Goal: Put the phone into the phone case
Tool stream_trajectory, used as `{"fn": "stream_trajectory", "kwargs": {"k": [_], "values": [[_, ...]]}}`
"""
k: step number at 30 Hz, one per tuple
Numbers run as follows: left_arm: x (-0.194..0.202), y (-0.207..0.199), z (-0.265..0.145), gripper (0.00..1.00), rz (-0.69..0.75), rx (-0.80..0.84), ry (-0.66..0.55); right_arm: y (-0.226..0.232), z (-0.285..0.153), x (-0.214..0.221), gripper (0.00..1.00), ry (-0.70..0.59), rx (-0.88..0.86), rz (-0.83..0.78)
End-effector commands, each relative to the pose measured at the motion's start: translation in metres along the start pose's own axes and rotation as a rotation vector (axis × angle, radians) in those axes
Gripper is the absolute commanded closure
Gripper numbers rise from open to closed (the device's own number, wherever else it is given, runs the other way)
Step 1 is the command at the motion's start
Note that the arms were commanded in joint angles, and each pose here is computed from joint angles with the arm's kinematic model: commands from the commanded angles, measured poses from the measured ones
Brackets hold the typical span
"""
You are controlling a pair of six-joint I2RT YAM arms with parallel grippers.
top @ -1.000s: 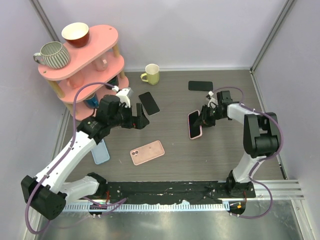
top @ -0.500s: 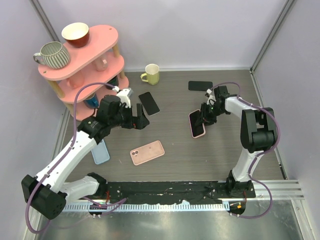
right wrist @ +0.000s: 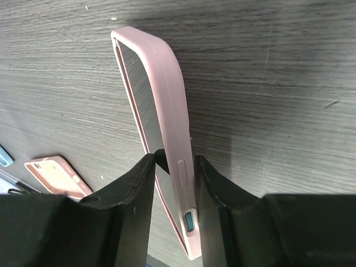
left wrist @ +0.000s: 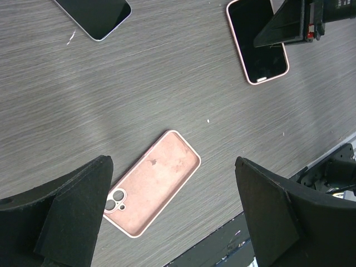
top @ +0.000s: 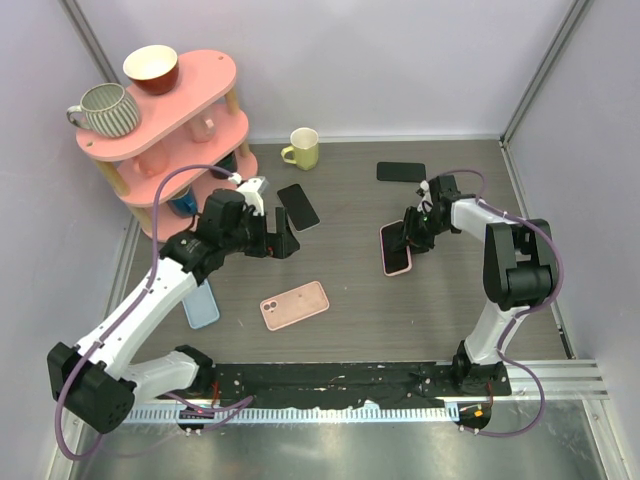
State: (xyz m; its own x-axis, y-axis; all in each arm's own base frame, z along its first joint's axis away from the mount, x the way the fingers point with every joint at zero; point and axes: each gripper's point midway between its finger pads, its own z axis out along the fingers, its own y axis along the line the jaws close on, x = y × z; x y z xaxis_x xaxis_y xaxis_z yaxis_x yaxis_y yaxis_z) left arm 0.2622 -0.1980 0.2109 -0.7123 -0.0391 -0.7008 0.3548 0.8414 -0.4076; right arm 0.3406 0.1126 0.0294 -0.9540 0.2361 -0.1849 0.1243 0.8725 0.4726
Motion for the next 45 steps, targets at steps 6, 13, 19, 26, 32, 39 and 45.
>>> {"fn": "stream_trajectory", "kwargs": {"k": [6, 13, 19, 26, 32, 39, 45], "values": [[-0.002, 0.003, 0.005, 0.05, -0.007, -0.012, 0.0, -0.058, 0.004, -0.014, 0.56, -0.065, 0.25, -0.008], [0.008, 0.018, 0.007, 0.05, -0.078, -0.103, 0.028, -0.06, -0.015, -0.02, 0.44, -0.094, 0.298, -0.014], [0.025, 0.053, -0.002, 0.06, -0.203, -0.323, 0.048, -0.056, -0.045, -0.028, 0.41, -0.16, 0.344, -0.011], [-0.002, 0.095, -0.015, 0.09, -0.265, -0.567, -0.164, -0.005, -0.072, -0.019, 0.43, -0.305, 0.237, -0.015], [-0.043, 0.096, 0.007, 0.05, -0.297, -0.667, -0.16, 0.05, -0.099, 0.005, 0.45, -0.452, 0.044, -0.038], [-0.067, 0.095, 0.067, 0.0, -0.313, -0.696, -0.095, 0.058, -0.116, 0.034, 0.05, -0.516, -0.014, -0.072], [-0.078, 0.095, 0.124, 0.0, -0.341, -0.66, -0.096, 0.078, -0.123, 0.049, 0.04, -0.528, -0.158, -0.097]]}}
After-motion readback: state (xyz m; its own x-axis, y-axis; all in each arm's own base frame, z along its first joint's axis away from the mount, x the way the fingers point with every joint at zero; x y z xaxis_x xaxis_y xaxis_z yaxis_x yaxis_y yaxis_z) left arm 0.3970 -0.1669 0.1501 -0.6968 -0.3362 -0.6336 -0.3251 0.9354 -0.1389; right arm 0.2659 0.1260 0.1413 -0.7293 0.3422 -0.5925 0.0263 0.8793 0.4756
